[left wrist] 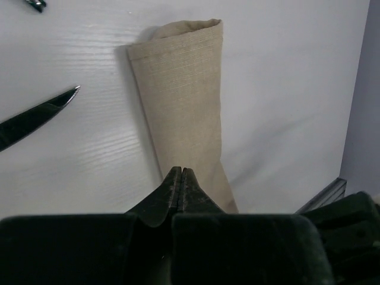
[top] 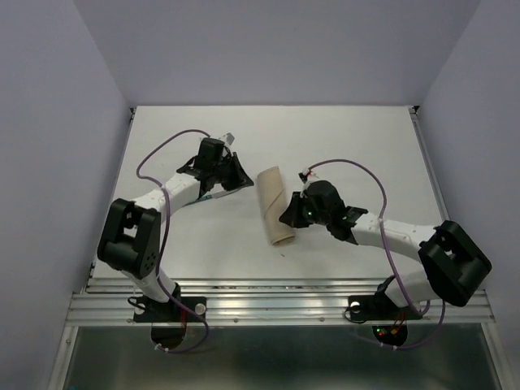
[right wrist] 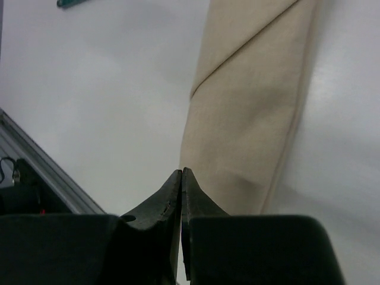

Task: Fold the napkin into a case and place the utensils inside
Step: Rotate the smaller rectangle-folded napkin at the center of the board.

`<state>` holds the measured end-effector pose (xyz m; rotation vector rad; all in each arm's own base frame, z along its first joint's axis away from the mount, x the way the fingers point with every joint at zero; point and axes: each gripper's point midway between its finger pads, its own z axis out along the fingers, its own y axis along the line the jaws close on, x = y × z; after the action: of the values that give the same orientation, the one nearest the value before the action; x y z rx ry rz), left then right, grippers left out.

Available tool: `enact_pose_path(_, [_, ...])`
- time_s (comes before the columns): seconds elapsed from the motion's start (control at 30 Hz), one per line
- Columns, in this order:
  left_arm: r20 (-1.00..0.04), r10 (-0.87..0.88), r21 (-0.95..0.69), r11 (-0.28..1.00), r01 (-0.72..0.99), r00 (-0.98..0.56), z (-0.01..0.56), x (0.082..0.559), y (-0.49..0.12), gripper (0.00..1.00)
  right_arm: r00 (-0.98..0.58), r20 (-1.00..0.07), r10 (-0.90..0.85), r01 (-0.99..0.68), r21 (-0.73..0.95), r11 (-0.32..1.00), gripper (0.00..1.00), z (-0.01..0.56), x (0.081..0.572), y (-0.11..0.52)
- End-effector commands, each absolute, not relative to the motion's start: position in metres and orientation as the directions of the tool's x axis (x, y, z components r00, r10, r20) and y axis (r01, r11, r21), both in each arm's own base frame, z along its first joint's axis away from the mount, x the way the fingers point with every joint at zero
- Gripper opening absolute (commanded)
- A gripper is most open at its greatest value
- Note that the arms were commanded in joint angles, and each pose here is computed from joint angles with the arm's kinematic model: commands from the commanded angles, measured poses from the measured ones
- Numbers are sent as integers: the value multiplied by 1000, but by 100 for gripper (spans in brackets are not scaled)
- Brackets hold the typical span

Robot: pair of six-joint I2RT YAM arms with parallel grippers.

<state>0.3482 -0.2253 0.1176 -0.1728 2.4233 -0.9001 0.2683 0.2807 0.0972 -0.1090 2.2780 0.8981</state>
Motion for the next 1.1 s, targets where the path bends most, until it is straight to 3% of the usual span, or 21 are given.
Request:
enact_pose_path(0.0, [-466, -266, -686, 711, 155, -844, 132, 366, -258, 0, -786, -606, 125, -290, 540, 790, 6, 93, 253, 289])
enact_pose_path(0.27, [-474, -215, -664, 725, 185, -854, 121, 398, -295, 0, -827, -546, 132, -184, 486, 855, 6, 54, 245, 276])
enact_pose_path(0.43, [-444, -173, -613, 775, 157, -879, 80, 415, -304, 0, -827, -546, 131, -136, 421, 897, 5, 24, 241, 257])
enact_pose_path(0.7, [-424, -146, -595, 789, 154, -894, 56, 439, -318, 0, -784, -609, 123, -154, 383, 911, 5, 44, 247, 245])
enact_pose_path(1.07, [-511, -175, -629, 743, 227, -842, 131, 438, -320, 0, -723, -667, 181, -124, 382, 916, 6, 85, 270, 248])
